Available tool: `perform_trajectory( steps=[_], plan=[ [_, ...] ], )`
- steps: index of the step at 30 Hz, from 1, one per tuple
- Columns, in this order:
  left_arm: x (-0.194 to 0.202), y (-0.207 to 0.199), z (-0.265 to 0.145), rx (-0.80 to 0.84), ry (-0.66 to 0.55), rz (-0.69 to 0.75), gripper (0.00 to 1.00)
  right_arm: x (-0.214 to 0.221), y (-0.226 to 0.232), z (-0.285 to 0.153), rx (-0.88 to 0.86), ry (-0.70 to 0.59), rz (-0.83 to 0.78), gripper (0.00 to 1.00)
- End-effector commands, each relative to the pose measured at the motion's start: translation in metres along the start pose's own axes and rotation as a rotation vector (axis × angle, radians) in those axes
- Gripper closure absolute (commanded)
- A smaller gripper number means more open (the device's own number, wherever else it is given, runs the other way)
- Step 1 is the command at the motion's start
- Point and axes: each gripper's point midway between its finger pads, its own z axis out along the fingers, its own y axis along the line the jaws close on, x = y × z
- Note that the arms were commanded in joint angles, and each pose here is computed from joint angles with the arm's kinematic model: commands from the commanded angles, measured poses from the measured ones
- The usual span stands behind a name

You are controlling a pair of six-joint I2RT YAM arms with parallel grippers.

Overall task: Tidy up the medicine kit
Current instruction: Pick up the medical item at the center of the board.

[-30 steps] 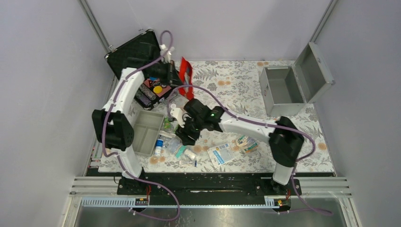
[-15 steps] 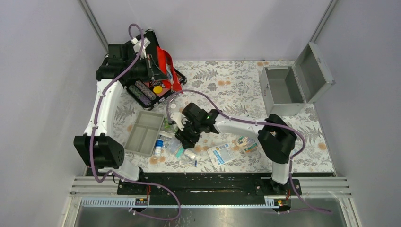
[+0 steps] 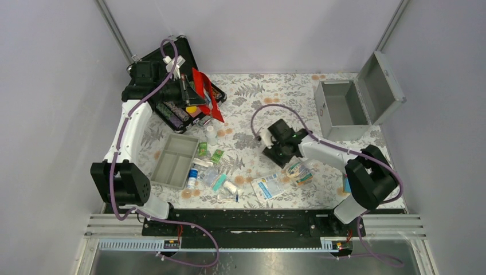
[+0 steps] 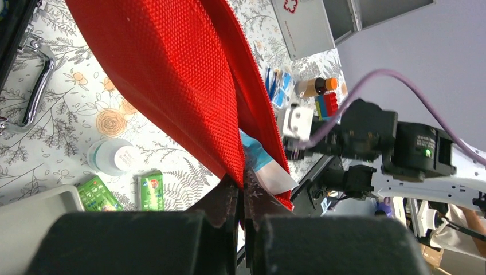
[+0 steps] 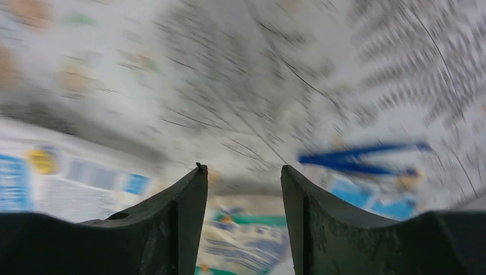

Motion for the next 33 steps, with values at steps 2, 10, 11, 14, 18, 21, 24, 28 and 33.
perform_trajectory(
  steps=[2,10,11,14,18,21,24,28,33],
  plan=[
    [-0.012,-0.018,-0.006,0.065,-0.05,0.047,1.0,0.05,-0.07,-0.024,0.229,0.093,0.123,0.43],
    [-0.007,-0.013,-0.003,0.065,-0.045,0.033,1.0,0.091,-0.069,-0.048,0.105,0.181,-0.127,0.38],
    [-0.007,-0.013,-0.002,0.065,-0.045,0.032,1.0,0.095,-0.066,-0.052,0.078,0.184,-0.18,0.37],
    [-0.008,-0.013,-0.001,0.066,-0.044,0.028,1.0,0.107,-0.062,-0.064,0.054,0.182,-0.365,0.31],
    [-0.007,-0.016,0.004,0.078,-0.03,0.028,1.0,0.116,-0.065,-0.06,0.05,0.184,-0.578,0.26],
    [-0.007,-0.019,0.007,0.084,-0.021,0.031,1.0,0.116,-0.07,-0.051,0.036,0.205,-0.663,0.25],
    [-0.007,-0.022,0.008,0.088,-0.022,0.036,1.0,0.114,-0.081,-0.04,0.058,0.222,-0.733,0.25],
    [-0.007,-0.022,0.008,0.084,-0.024,0.037,1.0,0.109,-0.101,-0.021,0.124,0.247,-0.806,0.27],
    [-0.005,-0.02,0.01,0.08,-0.017,0.03,1.0,0.105,-0.12,0.003,0.205,0.265,-0.844,0.35]
  ],
)
